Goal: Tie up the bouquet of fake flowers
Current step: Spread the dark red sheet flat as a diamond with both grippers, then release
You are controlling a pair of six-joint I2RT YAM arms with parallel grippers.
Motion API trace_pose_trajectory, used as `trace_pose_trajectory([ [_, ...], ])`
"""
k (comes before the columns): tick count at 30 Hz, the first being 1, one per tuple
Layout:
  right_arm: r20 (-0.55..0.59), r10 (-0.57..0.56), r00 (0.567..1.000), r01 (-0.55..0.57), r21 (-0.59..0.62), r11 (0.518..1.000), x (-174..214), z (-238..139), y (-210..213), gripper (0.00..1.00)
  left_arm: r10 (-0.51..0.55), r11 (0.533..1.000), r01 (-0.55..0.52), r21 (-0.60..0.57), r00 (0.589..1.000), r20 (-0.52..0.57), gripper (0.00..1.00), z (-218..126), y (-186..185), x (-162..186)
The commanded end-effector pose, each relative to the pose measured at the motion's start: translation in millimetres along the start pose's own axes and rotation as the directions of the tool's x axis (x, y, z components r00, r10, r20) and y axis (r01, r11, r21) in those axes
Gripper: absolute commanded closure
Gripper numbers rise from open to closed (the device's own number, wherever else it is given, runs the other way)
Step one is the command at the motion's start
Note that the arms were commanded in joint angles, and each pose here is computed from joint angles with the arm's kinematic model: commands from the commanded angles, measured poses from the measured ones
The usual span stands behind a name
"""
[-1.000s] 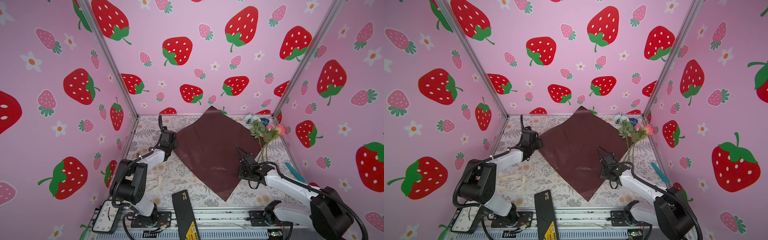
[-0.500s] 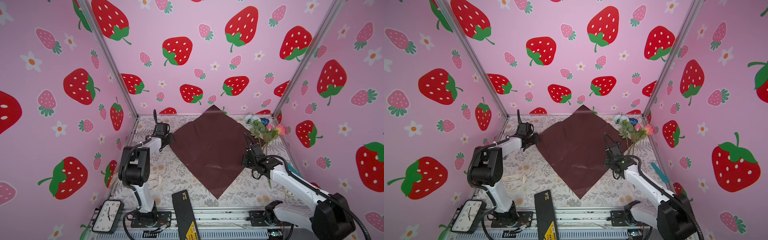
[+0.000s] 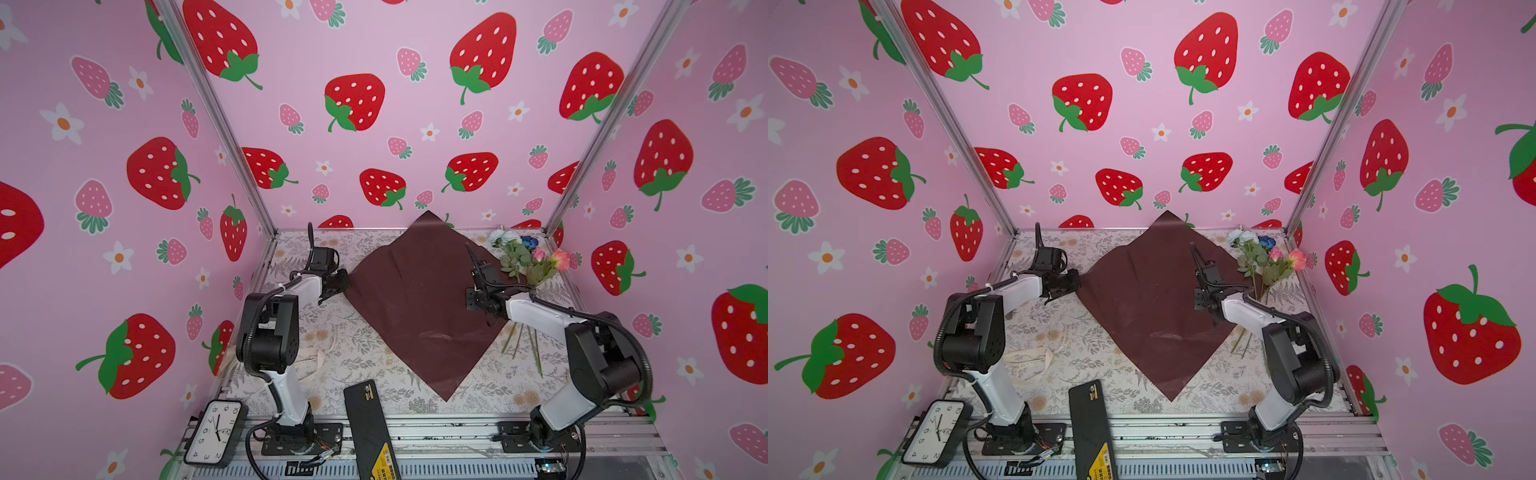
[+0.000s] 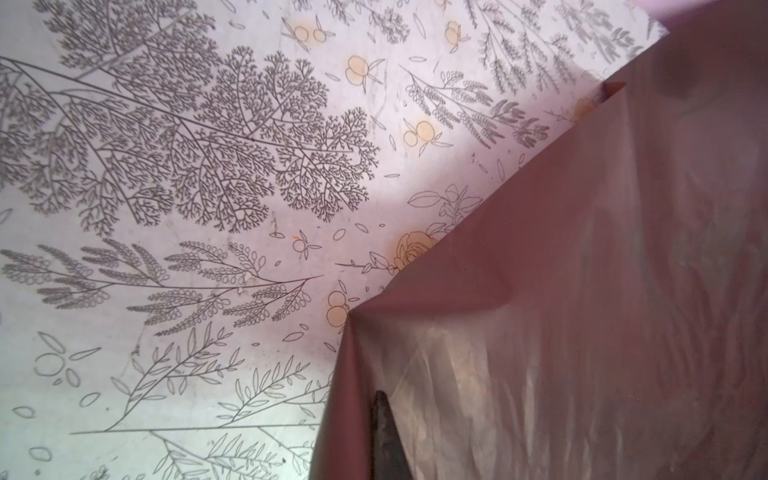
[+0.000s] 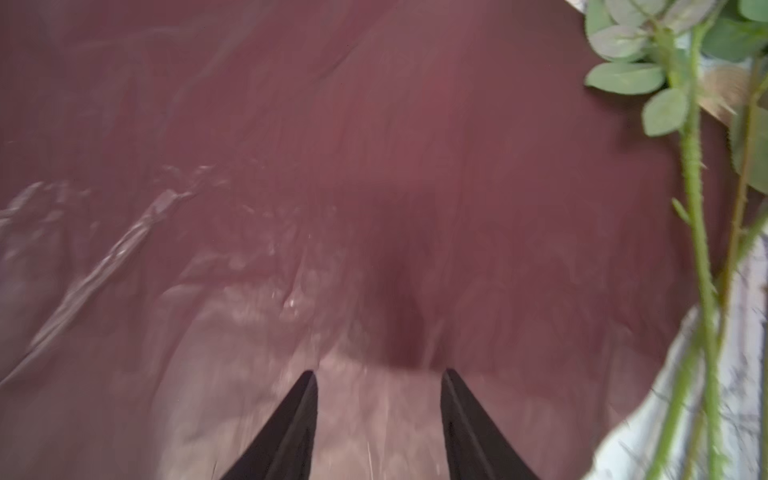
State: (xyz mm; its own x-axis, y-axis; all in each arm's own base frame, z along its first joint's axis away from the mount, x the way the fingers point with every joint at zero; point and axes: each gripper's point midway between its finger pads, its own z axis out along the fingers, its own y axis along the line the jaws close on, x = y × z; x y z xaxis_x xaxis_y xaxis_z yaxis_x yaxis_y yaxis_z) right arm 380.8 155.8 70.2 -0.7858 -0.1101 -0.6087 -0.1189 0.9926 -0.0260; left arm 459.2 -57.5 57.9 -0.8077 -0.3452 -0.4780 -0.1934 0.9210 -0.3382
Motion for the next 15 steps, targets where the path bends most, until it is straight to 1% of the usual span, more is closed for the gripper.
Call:
trace_pose_trajectory([
  [1,-0.032,-0.049,0.998,0.049,0.018,0.999,3.7,18.4,1.2,0.49,-0.006,1.000,0.006,0.009,1.000,-0.017,1.00,-8.2,-3.5,0.7],
  [4,-0.096,-0.038,0.995,0.040,0.010,0.999,26.5,31.3,2.2,0.49,-0.007,1.000,0.007,0.010,0.999,-0.031,1.00,-10.5,-2.6,4.4],
  [7,-0.154,-0.012,0.988,0.012,-0.004,1.000,53.3,34.2,1.0,0.49,-0.012,1.000,0.013,0.017,0.998,-0.057,1.00,-13.6,-0.8,8.2],
  [10,-0.208,0.012,0.978,-0.018,-0.028,0.999,81.4,30.9,1.2,0.49,-0.017,1.000,0.017,0.001,0.997,-0.071,1.00,-17.1,5.2,12.8],
  [15,-0.286,0.050,0.957,-0.057,-0.015,0.998,124.7,18.6,-6.2,0.49,-0.043,0.999,0.042,-0.012,0.996,-0.075,1.00,-19.5,12.4,21.2],
])
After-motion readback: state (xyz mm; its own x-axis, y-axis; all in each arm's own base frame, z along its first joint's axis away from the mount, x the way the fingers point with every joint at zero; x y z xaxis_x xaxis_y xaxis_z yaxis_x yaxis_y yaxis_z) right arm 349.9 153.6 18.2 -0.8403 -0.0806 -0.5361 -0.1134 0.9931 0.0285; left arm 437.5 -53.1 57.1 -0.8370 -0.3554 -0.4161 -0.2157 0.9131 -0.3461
